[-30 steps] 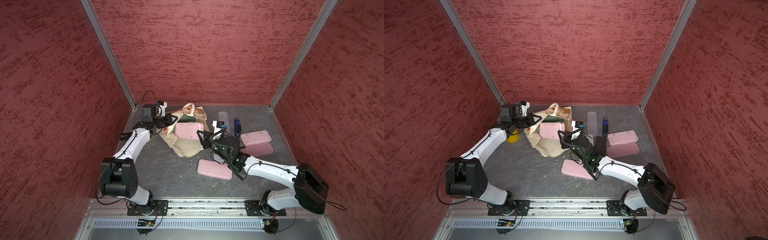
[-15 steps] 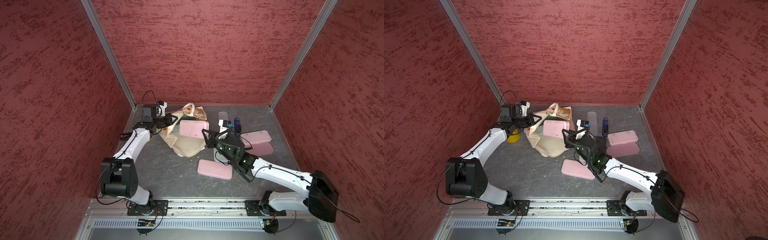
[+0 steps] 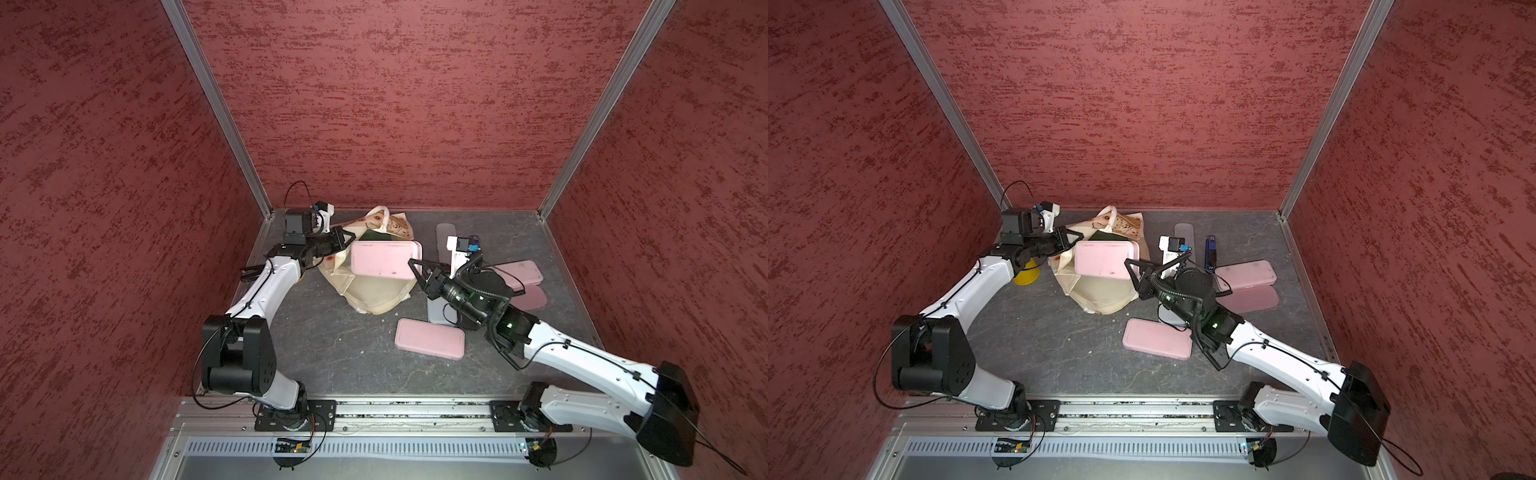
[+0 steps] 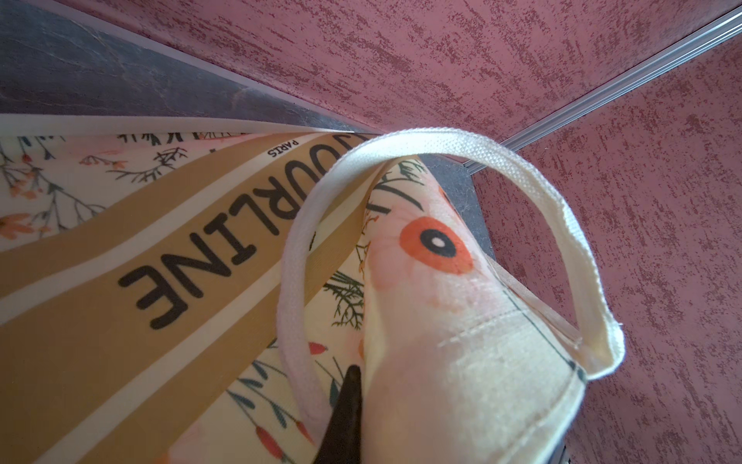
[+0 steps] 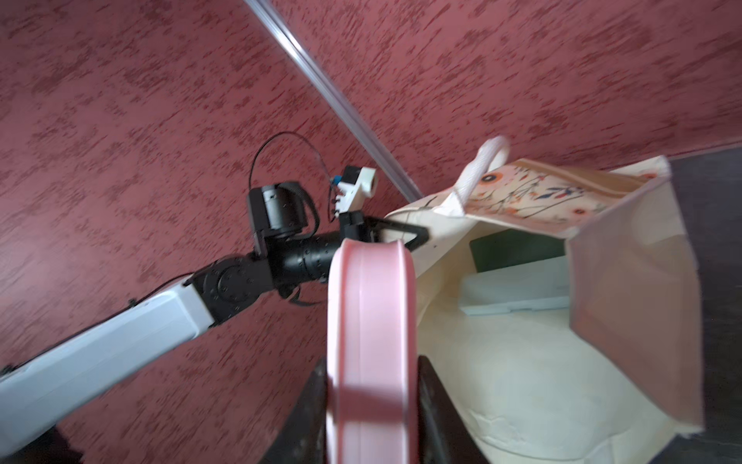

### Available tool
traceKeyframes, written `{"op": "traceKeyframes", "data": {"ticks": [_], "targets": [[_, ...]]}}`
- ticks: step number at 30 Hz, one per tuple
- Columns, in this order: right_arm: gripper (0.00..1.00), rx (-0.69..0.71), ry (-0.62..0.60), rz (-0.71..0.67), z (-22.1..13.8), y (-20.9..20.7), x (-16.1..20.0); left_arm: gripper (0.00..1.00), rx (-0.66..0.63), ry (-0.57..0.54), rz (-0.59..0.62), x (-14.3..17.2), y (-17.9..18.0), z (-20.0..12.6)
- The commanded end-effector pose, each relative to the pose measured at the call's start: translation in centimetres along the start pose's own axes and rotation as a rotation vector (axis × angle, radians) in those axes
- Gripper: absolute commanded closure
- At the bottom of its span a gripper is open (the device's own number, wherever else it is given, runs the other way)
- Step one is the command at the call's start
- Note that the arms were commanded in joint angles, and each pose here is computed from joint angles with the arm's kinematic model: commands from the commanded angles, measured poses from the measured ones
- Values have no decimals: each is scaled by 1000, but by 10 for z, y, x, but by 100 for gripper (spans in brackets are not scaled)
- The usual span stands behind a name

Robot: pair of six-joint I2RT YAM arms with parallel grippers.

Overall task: Take out the pencil case from the canvas bag
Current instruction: Pick up the pencil case from the canvas bag, then place the pencil case at the center of the board.

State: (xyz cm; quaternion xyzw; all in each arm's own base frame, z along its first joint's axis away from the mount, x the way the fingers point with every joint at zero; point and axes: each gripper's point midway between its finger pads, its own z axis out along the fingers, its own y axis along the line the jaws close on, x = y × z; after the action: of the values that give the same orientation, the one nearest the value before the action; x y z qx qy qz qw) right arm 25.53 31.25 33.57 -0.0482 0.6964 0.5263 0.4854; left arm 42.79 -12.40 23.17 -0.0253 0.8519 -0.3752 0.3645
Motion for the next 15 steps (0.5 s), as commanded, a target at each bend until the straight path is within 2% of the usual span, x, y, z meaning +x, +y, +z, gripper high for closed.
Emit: {"op": "traceKeyframes", "data": {"ticks": [1, 6, 15], "targets": [[100, -176, 84, 24, -6, 33, 11, 100, -13, -32, 9, -9, 0, -9], [100, -110, 34, 29, -10, 24, 0, 100, -17, -35, 11, -9, 0, -10], [100, 30, -200, 72, -34, -2, -67, 100, -14, -37, 13, -9, -1, -11]]}}
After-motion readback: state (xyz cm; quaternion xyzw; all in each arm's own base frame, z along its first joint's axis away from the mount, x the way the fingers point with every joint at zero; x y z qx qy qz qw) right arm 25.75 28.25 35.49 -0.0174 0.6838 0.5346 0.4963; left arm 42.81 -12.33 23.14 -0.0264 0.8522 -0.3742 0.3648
